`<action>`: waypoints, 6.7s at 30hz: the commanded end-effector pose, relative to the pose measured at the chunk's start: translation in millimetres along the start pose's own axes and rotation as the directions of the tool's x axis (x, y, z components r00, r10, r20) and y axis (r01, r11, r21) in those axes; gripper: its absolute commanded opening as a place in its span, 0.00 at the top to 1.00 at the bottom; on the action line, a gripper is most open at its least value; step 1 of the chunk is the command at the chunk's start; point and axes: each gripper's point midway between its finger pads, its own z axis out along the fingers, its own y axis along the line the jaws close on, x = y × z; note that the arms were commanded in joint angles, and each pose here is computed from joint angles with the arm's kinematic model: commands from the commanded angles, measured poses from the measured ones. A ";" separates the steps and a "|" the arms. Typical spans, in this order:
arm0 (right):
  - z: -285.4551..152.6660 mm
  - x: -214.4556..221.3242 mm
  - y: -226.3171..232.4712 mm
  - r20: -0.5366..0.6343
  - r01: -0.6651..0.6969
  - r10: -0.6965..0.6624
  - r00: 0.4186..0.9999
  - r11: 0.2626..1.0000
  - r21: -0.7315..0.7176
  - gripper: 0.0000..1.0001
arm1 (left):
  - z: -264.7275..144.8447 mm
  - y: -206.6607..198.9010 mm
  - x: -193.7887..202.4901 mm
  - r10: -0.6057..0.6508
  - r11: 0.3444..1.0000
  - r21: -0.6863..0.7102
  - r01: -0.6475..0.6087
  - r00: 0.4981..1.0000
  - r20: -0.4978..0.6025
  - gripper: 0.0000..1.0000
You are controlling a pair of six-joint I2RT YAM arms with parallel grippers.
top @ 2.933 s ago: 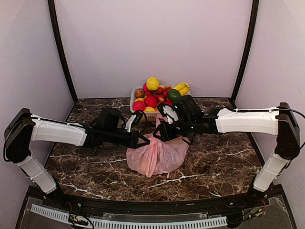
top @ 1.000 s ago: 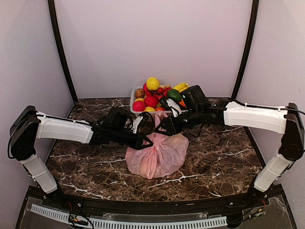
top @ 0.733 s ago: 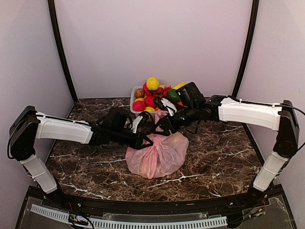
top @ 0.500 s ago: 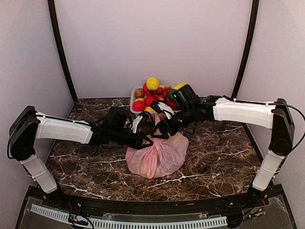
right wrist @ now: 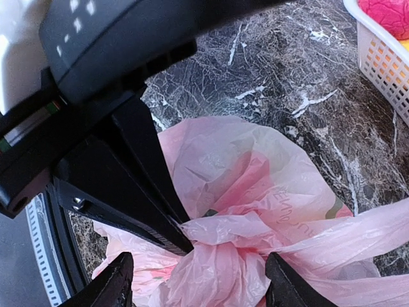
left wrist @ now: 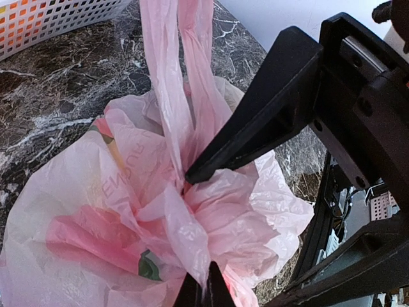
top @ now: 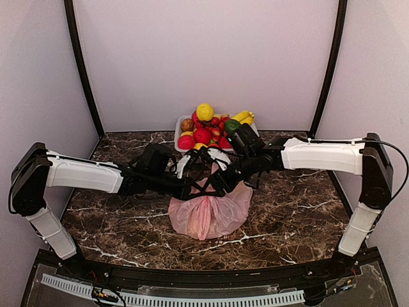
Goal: Untie the knot of the plastic bag and take out the fruit
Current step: Untie the bag handles from the takeout bag.
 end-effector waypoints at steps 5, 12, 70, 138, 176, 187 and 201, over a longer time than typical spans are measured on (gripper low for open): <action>1.0 7.2 -0.8 0.027 -0.023 0.021 0.999 0.997 0.074 0.42 | -9.7 -11.4 -8.5 0.017 1.000 0.021 -0.018 0.999 0.044 0.99; -2.0 3.9 -2.4 0.048 -0.017 0.012 0.999 0.995 0.093 0.66 | -11.3 -11.2 -9.1 0.015 1.000 0.017 -0.016 0.999 0.049 0.99; -72.6 21.0 -80.3 0.284 -0.321 0.222 0.933 0.870 0.374 1.00 | -50.6 53.3 1.9 -0.104 0.972 -0.202 0.122 0.990 0.100 0.99; -68.8 5.4 -63.1 0.333 -0.309 0.215 0.918 0.915 0.260 1.00 | -16.0 -17.6 -45.1 0.390 0.850 -0.344 -0.400 0.915 -0.102 0.99; -73.8 -24.5 -36.2 0.261 -0.159 0.132 0.956 0.983 0.087 0.42 | -42.0 -19.8 -26.6 0.314 0.940 -0.149 -0.307 0.949 0.026 0.99; -43.0 -30.4 -32.1 0.163 -0.094 0.093 0.982 0.996 -0.005 0.43 | -40.0 -18.4 -26.2 0.308 0.941 -0.153 -0.301 0.951 0.025 0.99; -30.7 -19.8 -37.4 0.128 -0.108 0.108 0.986 0.994 -0.002 0.77 | -37.7 -16.7 -26.2 0.312 0.939 -0.158 -0.305 0.950 0.016 0.99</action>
